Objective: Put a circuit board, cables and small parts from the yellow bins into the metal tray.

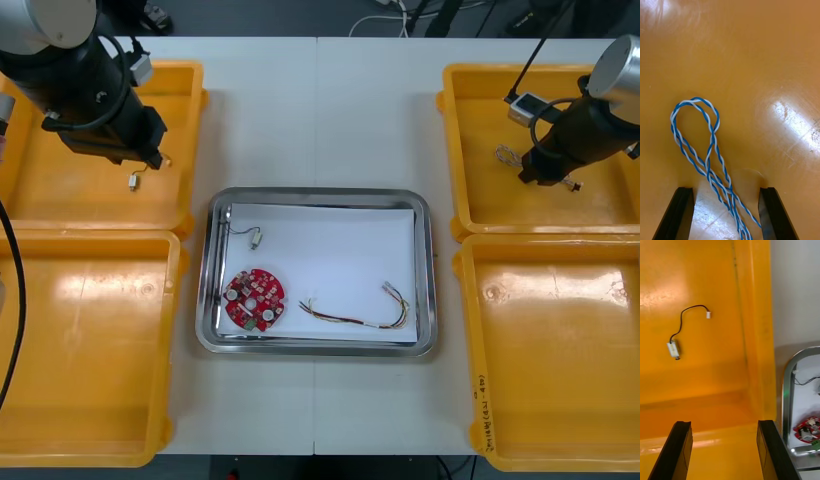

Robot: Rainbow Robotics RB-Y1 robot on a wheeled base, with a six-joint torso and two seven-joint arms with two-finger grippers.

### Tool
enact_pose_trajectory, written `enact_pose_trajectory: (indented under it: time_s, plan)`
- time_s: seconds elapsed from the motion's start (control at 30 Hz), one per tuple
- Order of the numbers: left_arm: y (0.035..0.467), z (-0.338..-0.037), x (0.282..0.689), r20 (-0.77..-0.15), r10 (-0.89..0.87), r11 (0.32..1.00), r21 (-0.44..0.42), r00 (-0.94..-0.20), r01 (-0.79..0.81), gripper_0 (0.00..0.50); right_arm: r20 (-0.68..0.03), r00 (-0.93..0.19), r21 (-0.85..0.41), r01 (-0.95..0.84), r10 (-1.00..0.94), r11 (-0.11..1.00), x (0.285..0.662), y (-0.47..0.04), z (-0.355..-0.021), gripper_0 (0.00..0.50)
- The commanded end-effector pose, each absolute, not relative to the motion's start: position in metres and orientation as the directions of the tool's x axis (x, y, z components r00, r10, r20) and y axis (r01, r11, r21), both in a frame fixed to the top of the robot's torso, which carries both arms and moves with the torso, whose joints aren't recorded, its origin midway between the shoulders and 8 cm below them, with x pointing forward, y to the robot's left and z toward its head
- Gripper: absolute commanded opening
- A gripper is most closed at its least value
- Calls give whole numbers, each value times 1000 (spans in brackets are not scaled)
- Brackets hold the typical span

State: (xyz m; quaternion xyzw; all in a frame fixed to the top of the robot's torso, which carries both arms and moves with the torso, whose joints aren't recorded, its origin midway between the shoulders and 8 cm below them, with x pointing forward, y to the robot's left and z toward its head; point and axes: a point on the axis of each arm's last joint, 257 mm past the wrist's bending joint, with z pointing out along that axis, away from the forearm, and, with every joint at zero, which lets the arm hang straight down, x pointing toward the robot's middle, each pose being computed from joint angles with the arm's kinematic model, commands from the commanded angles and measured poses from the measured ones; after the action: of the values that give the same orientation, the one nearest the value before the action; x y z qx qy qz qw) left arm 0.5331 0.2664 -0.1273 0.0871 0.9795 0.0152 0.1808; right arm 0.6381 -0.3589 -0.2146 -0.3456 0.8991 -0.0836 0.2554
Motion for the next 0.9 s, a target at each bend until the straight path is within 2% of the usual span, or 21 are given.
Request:
enact_pose_trajectory:
  time_s: [0.03, 0.23, 0.4, 0.77, 0.8, 0.83, 0.87, 0.9]
  plan:
    - [293, -82, 557, -438, 272, 962, 118, -857, 245, 500, -433, -612, -347, -565, -662, 749, 648, -365, -202, 500]
    - [315, -85, 574, -465, 287, 958, 146, -838, 247, 500, -443, -614, -341, -559, -654, 756, 648, -366, -206, 500]
    - [320, -95, 586, -485, 263, 965, 129, -834, 229, 500, -442, -615, -340, -559, -653, 756, 648, -366, -208, 500]
    - [325, -122, 601, -485, 266, 964, 137, -833, 227, 500, -450, -607, -329, -569, -655, 753, 645, -365, -217, 500]
    - [327, -124, 602, -484, 264, 965, 139, -834, 224, 500, -449, -607, -328, -571, -656, 752, 644, -365, -218, 477]
    - [324, -129, 604, -487, 263, 965, 133, -833, 227, 500, -448, -605, -330, -572, -658, 751, 644, -365, -218, 368]
    - [324, -131, 606, -489, 261, 965, 131, -832, 226, 500, -448, -605, -329, -573, -658, 751, 644, -365, -219, 306]
    - [321, -135, 608, -492, 260, 966, 126, -831, 227, 500, -446, -605, -330, -574, -660, 749, 643, -366, -220, 129]
